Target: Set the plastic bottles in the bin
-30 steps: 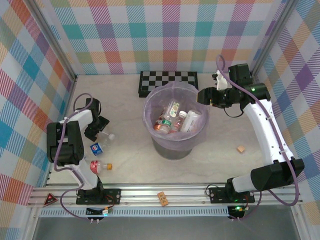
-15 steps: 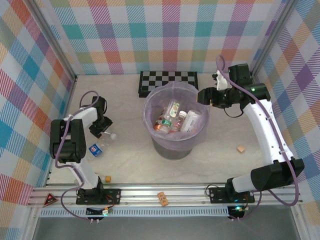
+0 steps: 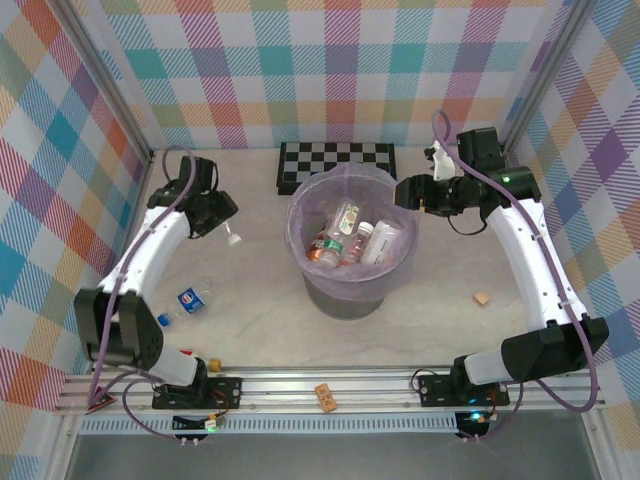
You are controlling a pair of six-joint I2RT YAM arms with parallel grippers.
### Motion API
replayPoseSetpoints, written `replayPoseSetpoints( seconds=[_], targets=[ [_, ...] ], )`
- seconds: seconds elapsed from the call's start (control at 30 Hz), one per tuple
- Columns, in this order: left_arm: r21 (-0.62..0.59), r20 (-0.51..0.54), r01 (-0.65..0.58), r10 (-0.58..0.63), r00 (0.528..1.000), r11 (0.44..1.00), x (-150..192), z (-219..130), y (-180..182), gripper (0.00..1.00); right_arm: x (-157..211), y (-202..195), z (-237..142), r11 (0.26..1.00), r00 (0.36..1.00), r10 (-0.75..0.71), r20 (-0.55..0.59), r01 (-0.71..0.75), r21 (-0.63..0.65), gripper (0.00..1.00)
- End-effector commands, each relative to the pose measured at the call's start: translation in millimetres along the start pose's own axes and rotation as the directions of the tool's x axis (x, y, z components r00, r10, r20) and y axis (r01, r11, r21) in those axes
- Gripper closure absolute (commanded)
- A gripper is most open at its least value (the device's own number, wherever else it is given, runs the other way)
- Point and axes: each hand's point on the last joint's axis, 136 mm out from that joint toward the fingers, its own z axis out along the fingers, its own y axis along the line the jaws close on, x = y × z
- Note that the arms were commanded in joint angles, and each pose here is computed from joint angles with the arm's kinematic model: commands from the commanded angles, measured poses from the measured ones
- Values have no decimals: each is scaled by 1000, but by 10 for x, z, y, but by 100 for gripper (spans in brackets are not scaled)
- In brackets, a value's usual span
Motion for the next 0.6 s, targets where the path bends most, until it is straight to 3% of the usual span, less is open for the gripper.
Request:
replayPoseSetpoints(
  seconds=[0.0, 0.13, 0.3, 0.47, 0.57],
  targets=[
    [127, 21, -145, 144, 989, 981, 21, -568, -347, 62, 0, 50, -37, 1000, 1000, -1, 15, 1, -13, 40],
    [266, 58, -291, 286, 956, 919, 176, -1190, -873, 61, -2, 49, -33, 1000, 1000, 4, 16, -4, -14, 40],
    [426, 147, -427, 404, 903, 798, 502, -1814, -1452, 63, 8, 46, -17, 1000, 1000, 12, 15, -12, -19, 40],
    [558, 117, -474, 500, 858, 682, 962, -2046, -1906, 66, -2, 57, -30, 1000, 1000, 10, 17, -10, -18, 40],
    [607, 80, -465, 533, 842, 644, 1197, -2025, -2120, 66, -9, 56, -28, 1000, 1000, 12, 18, -12, -20, 40]
  ],
)
